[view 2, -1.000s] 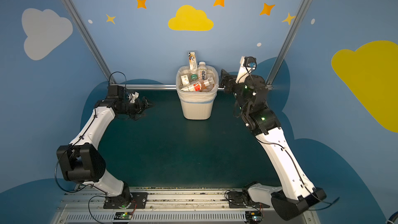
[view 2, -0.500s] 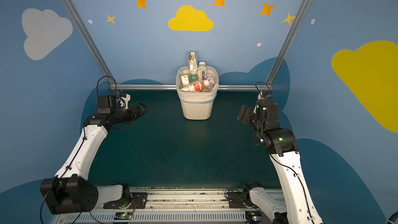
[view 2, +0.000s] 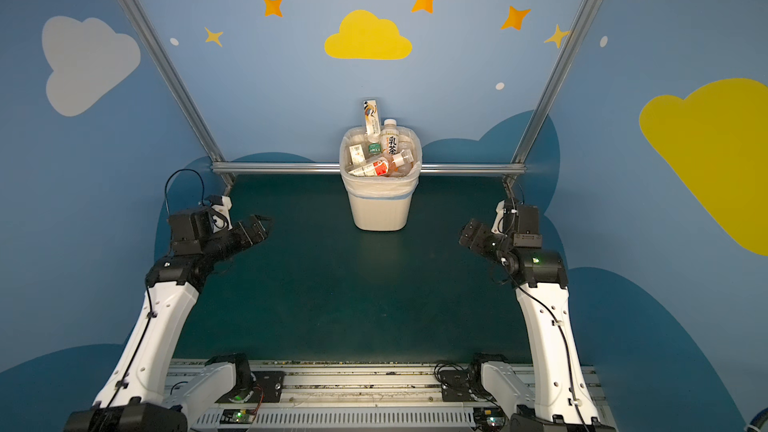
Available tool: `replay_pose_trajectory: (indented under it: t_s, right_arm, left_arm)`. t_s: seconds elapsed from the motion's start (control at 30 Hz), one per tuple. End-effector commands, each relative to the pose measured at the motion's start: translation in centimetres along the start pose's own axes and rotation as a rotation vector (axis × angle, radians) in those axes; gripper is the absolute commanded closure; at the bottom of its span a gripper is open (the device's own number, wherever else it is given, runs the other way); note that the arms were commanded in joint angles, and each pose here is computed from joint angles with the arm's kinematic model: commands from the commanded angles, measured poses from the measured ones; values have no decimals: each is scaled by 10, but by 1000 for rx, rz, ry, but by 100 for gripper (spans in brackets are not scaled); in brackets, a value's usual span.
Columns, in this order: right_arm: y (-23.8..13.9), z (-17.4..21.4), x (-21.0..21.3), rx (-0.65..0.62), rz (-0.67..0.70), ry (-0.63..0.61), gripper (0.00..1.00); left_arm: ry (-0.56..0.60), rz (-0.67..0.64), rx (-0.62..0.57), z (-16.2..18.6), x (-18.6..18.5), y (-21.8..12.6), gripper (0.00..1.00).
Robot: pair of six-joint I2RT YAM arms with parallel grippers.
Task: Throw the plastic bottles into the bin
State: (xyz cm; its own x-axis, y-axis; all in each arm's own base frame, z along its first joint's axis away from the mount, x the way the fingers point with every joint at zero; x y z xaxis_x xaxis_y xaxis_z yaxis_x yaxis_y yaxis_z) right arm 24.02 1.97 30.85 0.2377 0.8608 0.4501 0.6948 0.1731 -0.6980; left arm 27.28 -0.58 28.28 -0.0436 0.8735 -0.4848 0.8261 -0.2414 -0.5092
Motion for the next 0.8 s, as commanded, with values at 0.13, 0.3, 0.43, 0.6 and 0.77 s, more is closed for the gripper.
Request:
replay_pose_trajectory:
  t_s: [0.13,0.3,0.43,0.6,0.77]
  right_arm:
    - [2,9,-19,-6,8,-5,7]
    - [6,14,-30,5,14,-10,7]
    - [17,16,-34,7,-2,-10,7]
    - [30,14,-36,-21,-25,-39,7]
    - [38,14,-35,-55,-69,-79,7]
  left_arm:
    - [-58,-169,-333,18,36,-22,0]
    - [84,-215,-394,41,53,-19,0]
    - [77,-317,-427,59,78,-10,0]
    - [117,-338,-451,83,100,15,0]
    - [157,-382,-420,83,113,39,0]
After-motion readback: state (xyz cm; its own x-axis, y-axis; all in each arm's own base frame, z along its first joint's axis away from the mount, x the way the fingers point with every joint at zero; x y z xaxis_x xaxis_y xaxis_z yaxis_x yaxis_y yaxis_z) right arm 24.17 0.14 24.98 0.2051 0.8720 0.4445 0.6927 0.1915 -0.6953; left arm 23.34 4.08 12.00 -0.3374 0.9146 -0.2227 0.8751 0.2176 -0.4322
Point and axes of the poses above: each gripper's point midway between its finger pads, its own y axis out along the fingers, its own x axis along the line the jaws close on, z = x × y, the point moved 6 cm from there along -y, back along the fingers, and after that the axes turned 4 degrees about y, right-handed, at the moved point
